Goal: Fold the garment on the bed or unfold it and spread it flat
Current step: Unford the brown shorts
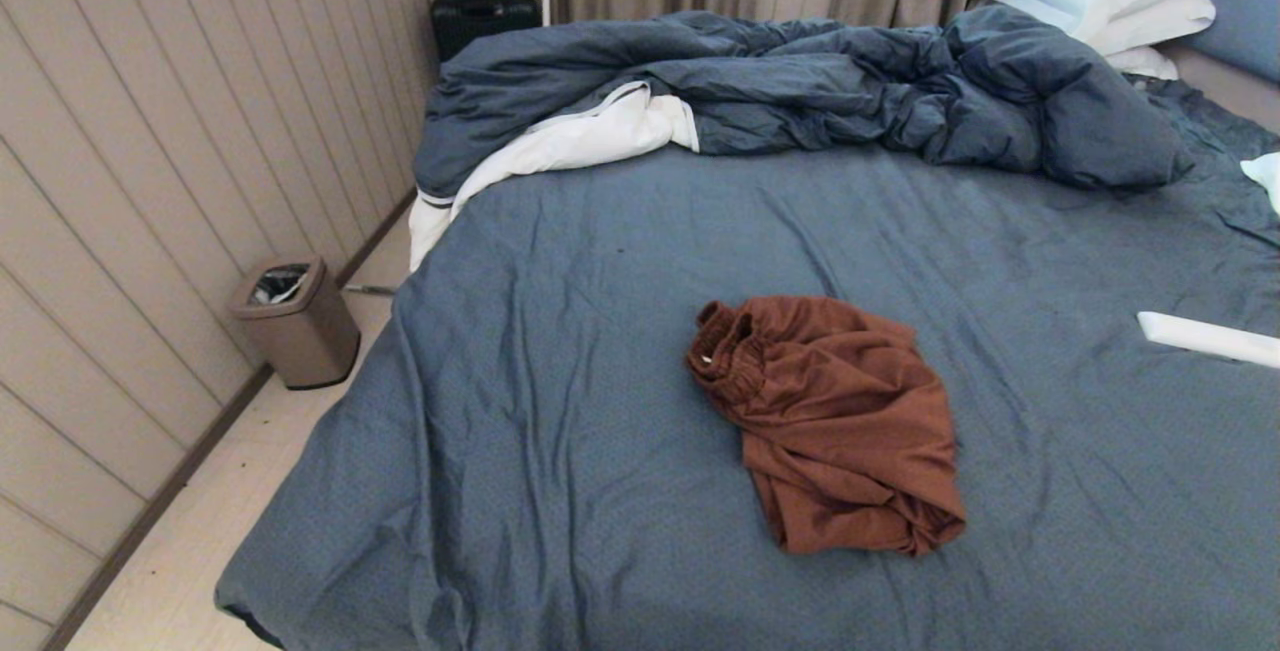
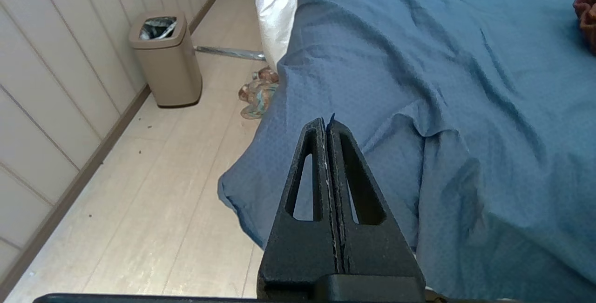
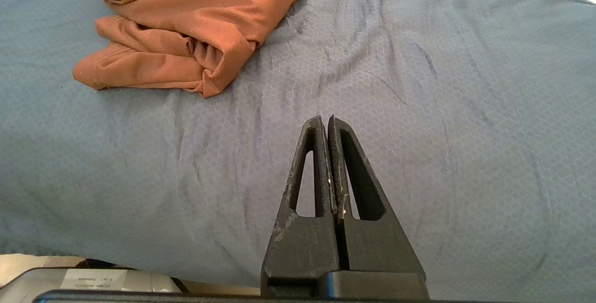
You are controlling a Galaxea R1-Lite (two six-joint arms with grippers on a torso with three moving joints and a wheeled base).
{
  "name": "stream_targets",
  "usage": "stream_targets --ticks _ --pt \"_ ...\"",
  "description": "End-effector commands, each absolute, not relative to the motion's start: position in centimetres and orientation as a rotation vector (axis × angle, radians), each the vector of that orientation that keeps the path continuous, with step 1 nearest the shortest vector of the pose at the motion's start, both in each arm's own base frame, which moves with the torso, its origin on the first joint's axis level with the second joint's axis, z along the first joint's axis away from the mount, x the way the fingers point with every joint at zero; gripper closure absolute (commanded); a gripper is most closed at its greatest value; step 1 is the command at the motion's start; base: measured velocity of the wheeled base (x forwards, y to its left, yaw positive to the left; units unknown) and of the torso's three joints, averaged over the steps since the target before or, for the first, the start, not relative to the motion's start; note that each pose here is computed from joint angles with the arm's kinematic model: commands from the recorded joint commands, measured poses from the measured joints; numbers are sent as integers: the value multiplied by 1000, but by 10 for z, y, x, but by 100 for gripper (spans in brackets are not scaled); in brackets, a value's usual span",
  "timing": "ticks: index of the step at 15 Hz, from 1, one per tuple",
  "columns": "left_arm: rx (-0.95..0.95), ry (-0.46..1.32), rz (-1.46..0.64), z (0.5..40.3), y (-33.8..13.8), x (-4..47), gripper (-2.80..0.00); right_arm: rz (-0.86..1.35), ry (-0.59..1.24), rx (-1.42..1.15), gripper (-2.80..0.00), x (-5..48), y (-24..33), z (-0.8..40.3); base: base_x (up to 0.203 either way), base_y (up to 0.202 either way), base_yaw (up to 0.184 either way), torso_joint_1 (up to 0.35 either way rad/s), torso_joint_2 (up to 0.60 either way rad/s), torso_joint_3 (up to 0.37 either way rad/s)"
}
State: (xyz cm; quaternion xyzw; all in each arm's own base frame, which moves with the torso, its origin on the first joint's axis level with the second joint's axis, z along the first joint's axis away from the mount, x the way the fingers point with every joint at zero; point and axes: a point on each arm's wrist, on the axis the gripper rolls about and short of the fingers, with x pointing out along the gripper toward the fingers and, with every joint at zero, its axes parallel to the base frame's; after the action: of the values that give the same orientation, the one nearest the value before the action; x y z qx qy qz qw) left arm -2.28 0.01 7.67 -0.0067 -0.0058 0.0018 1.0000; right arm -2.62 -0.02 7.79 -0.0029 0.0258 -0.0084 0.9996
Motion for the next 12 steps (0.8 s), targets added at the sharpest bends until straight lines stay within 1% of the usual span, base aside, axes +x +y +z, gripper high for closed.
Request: stream_targets --ticks 1,12 --pt "-14 -11 5 77 0 -23 0 -17 55 -3 0 -26 0 78 0 0 0 0 0 0" --pt "-14 -11 5 77 0 -23 0 -16 54 -12 0 -26 0 78 0 0 0 0 0 0"
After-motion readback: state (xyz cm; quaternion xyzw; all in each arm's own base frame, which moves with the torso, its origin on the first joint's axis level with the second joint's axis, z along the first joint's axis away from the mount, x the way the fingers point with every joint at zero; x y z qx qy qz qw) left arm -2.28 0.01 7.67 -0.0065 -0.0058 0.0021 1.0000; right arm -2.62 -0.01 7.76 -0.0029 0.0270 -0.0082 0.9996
